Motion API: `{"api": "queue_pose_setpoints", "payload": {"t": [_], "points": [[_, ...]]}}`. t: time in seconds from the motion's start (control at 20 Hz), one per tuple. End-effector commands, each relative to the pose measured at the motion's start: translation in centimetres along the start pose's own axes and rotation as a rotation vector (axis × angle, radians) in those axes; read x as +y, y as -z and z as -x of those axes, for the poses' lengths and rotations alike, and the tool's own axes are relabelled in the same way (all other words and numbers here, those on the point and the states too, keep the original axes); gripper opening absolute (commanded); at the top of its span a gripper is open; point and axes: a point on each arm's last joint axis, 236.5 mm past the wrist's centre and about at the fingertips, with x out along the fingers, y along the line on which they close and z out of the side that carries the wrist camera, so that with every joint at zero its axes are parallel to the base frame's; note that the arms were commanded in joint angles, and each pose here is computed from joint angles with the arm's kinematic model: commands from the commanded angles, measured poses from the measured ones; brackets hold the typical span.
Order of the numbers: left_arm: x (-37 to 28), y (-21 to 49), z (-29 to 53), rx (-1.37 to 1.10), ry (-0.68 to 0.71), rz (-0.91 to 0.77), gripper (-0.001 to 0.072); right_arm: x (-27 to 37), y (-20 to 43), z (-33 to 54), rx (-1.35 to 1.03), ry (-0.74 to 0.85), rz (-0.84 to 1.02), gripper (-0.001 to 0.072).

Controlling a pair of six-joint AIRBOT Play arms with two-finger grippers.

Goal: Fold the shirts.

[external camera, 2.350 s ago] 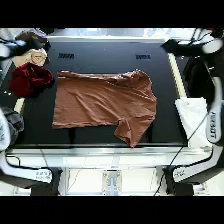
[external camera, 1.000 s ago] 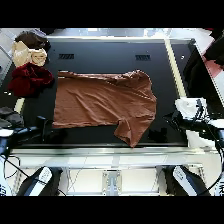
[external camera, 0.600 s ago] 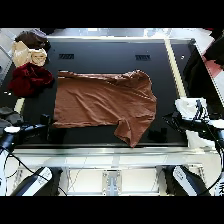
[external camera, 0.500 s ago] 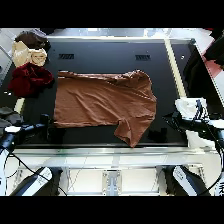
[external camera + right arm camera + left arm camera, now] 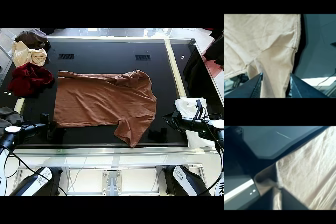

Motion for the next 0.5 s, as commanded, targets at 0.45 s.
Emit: {"api": "queue_pose_setpoints", "payload": {"t": [0.45], "points": [[0.0, 0.4, 0.0, 0.017, 0.000, -0.001, 0.0015, -0.8, 2.0, -5.7, 0.096, 0.001, -0.076, 0.0390]]}}
